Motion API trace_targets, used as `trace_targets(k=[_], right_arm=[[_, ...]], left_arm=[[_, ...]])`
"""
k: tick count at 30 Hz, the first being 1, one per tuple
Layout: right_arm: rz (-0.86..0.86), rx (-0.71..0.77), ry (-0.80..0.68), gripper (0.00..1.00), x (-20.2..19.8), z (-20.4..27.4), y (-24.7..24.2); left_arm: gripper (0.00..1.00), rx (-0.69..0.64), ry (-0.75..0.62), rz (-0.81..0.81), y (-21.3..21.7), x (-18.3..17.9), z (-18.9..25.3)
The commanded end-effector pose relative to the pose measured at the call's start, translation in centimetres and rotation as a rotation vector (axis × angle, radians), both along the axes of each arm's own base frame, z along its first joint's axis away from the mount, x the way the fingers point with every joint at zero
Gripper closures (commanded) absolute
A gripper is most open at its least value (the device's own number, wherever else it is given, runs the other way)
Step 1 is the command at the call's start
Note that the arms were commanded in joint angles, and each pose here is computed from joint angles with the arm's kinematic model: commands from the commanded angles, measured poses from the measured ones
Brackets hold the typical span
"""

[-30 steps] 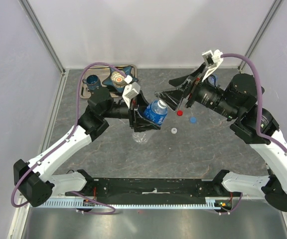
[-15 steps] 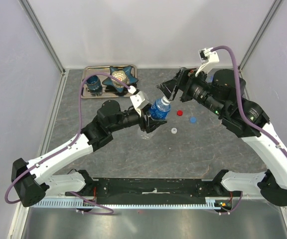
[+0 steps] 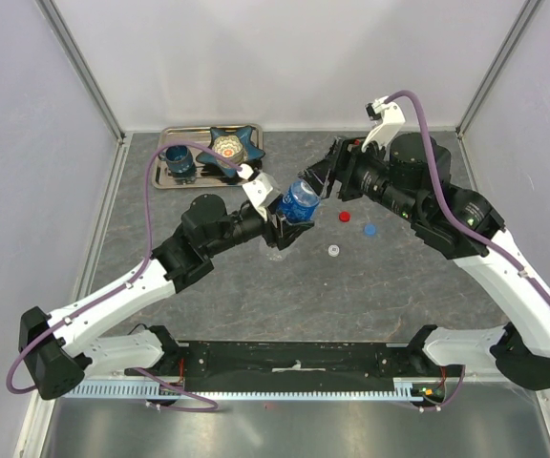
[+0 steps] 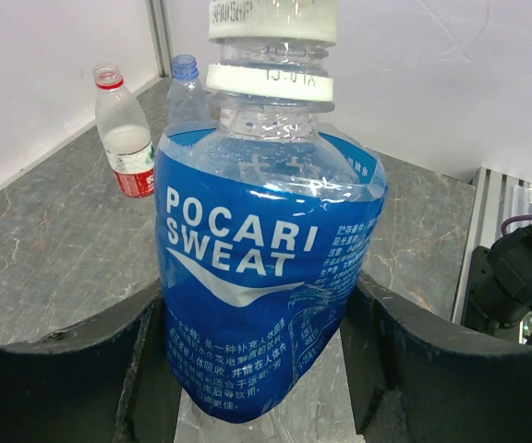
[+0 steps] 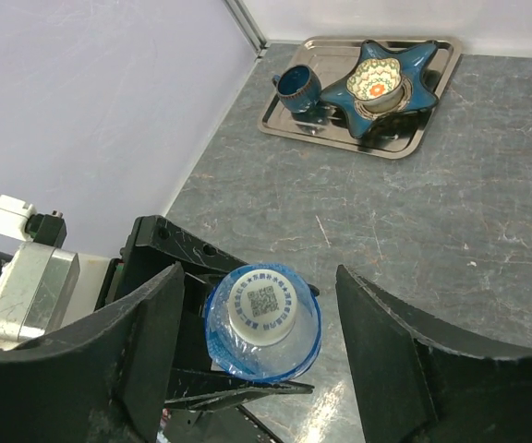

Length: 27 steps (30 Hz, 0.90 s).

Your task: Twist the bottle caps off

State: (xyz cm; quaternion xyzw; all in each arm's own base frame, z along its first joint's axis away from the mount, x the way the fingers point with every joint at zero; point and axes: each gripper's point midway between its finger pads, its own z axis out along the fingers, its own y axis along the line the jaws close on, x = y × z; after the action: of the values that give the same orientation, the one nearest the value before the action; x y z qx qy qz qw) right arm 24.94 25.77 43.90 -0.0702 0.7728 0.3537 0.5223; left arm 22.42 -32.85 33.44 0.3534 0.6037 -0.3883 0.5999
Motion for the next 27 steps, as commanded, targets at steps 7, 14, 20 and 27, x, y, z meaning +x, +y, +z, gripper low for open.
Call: trace_targets(k=[7, 14, 20, 27], right_arm=[[0.01, -0.006, 0.007, 0.33, -0.4, -0.7, 0.1], [0.019, -0.009, 0.011, 0.39, -0.4, -1.1, 0.3], [0.023, -0.007, 0.009, 0.46, -0.5, -1.3, 0.4], [0.022, -0.012, -0.008, 0.66, -0.7, -1.0, 0.0]], left_arm=[[0.72, -0.037, -0.084, 0.033, 0.7, 0.2, 1.9], [0.72, -0.036, -0.08, 0.031, 0.6, 0.2, 1.8], [0.72, -0.039, -0.081, 0.029, 0.6, 0.1, 1.8], [0.72, -0.058, -0.08, 0.046, 1.0, 0.1, 2.2]])
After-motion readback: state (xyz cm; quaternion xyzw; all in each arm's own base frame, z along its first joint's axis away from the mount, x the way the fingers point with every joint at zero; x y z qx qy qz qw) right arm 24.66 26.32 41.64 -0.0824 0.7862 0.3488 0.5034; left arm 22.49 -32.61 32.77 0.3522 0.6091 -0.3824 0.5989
